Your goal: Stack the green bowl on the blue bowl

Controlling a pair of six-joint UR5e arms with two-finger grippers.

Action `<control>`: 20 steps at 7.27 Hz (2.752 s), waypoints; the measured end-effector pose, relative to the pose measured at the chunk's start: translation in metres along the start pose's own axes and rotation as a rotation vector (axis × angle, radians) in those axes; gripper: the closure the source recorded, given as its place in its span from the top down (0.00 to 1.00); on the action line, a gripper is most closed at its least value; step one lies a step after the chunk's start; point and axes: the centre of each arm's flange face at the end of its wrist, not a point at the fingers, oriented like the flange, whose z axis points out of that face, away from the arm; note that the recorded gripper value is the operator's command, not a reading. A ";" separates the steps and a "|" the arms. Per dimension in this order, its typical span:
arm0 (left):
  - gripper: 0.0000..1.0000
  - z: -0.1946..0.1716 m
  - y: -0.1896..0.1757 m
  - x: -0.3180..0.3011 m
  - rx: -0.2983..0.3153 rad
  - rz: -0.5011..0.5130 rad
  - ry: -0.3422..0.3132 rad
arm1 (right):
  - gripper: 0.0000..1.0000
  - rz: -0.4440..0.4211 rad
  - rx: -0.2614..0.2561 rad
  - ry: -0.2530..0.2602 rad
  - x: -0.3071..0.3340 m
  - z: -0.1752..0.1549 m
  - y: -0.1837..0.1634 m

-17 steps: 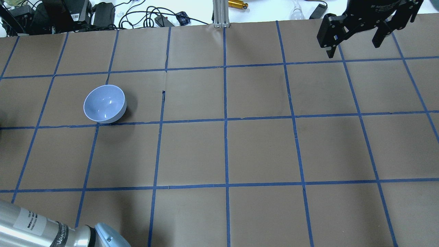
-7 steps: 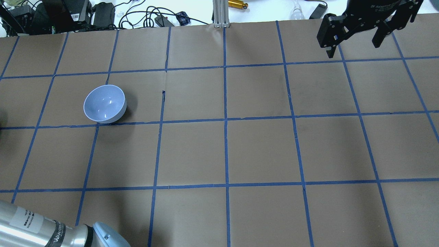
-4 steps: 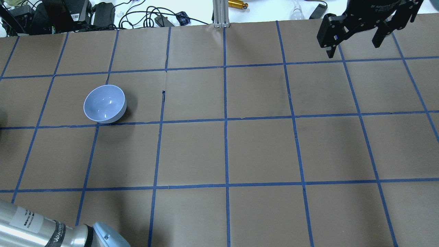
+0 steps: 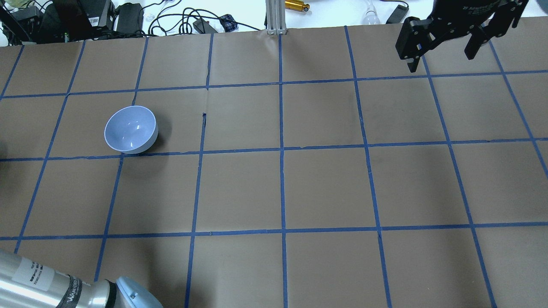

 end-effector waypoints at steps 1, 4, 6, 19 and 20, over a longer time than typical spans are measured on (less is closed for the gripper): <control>0.00 0.000 0.000 0.000 0.000 0.001 0.000 | 1.00 0.000 0.000 0.000 0.000 0.000 0.000; 0.00 -0.002 -0.001 0.000 -0.002 0.003 0.000 | 1.00 0.000 0.000 0.000 0.000 0.000 0.000; 0.00 -0.001 -0.001 0.000 -0.002 0.004 -0.001 | 1.00 0.000 0.000 0.000 0.000 0.000 0.000; 0.00 -0.162 -0.173 -0.054 0.035 0.223 -0.104 | 1.00 0.000 0.000 0.000 0.000 0.000 0.000; 0.00 -0.172 -0.221 -0.057 0.046 0.265 -0.105 | 1.00 0.000 0.000 0.000 0.000 0.000 0.000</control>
